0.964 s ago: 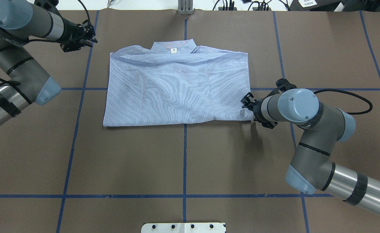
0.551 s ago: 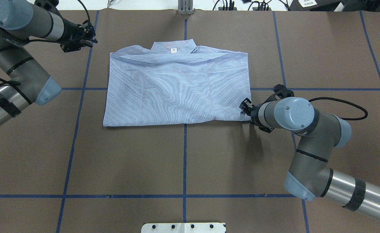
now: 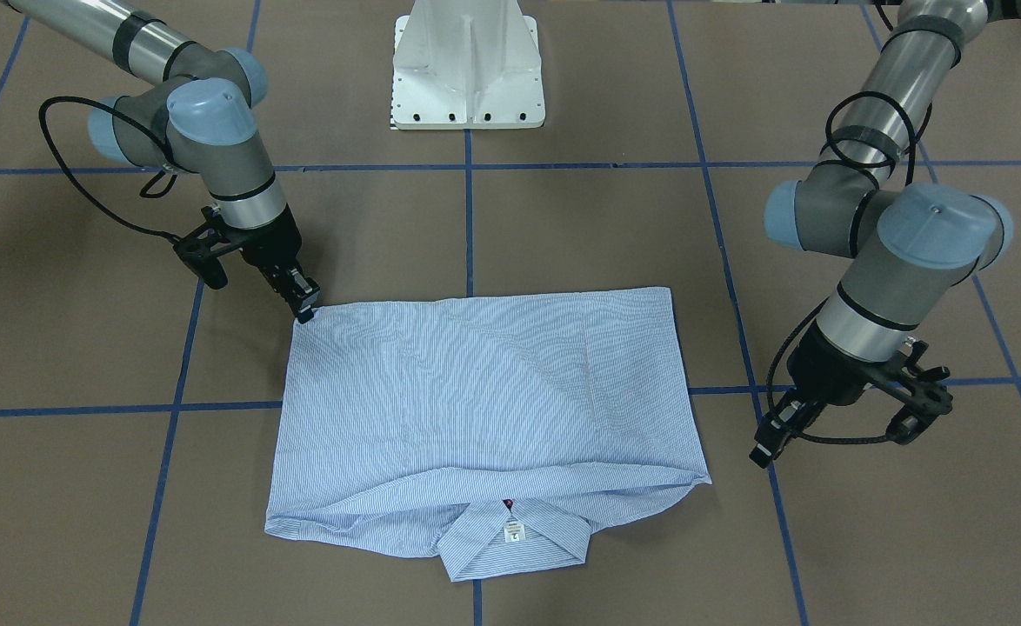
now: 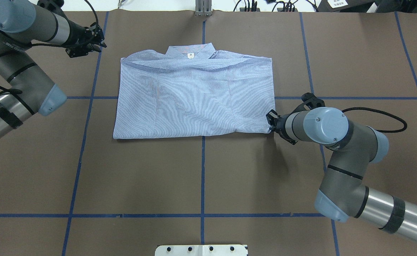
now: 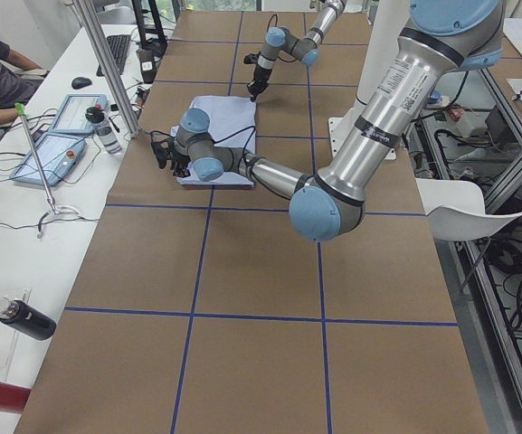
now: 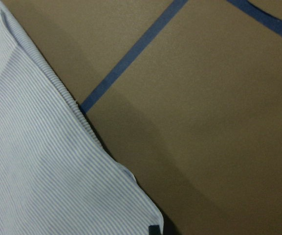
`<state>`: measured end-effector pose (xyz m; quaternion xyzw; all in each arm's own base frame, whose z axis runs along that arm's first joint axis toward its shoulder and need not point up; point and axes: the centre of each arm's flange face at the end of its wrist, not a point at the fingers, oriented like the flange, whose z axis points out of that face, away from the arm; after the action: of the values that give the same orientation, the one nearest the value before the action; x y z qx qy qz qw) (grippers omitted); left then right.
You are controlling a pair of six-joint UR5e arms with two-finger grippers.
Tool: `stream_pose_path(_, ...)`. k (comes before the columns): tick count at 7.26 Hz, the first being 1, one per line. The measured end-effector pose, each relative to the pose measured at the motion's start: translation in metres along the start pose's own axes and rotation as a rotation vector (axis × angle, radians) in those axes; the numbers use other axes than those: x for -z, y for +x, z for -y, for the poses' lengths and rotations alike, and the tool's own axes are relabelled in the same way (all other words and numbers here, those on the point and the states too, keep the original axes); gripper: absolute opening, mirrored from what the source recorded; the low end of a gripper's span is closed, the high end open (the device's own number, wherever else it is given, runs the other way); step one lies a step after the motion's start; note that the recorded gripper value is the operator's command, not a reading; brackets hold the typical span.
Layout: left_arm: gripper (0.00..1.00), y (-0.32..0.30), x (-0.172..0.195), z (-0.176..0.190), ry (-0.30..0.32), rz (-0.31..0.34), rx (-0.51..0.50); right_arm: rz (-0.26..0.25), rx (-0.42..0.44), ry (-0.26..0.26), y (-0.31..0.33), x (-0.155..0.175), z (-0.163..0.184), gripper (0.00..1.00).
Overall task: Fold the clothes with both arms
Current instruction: 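Grasp the shirt corner with the right gripper and drag it toward the robot, then lower the left gripper to the shirt edge nearest it while the right gripper holds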
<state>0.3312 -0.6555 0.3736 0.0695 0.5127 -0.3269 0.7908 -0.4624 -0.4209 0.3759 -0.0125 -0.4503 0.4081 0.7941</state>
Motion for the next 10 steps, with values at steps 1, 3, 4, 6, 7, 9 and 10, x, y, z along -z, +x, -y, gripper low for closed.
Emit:
stream_pose_path(1,0.31,0.001,0.001,0.000,-0.001,-0.003,-0.002,0.019,0.004,-0.021,0.009,0.025,0.001,0.00)
stream_pose_path(3,0.31,0.010,0.011,-0.006,-0.010,-0.028,-0.013,0.010,0.043,-0.119,0.057,0.082,-0.021,0.00)
stream_pose_path(4,0.32,0.019,0.020,-0.012,-0.022,-0.050,-0.021,-0.021,0.091,-0.189,0.083,0.097,-0.055,0.00)
stream_pose_path(6,0.42,0.023,0.045,-0.032,-0.087,-0.092,-0.036,-0.094,0.200,-0.343,0.130,0.111,-0.137,0.00)
stream_pose_path(7,0.46,0.015,0.055,-0.041,-0.111,-0.101,-0.041,-0.128,0.247,-0.407,0.152,0.121,-0.166,0.44)
stream_pose_path(9,0.51,-0.004,0.058,-0.075,-0.166,-0.094,-0.017,-0.160,0.296,-0.474,0.177,0.138,-0.195,1.00)
stream_pose_path(10,0.58,-0.013,0.058,-0.103,-0.203,-0.087,0.009,-0.156,0.296,-0.479,0.178,0.143,-0.196,1.00)
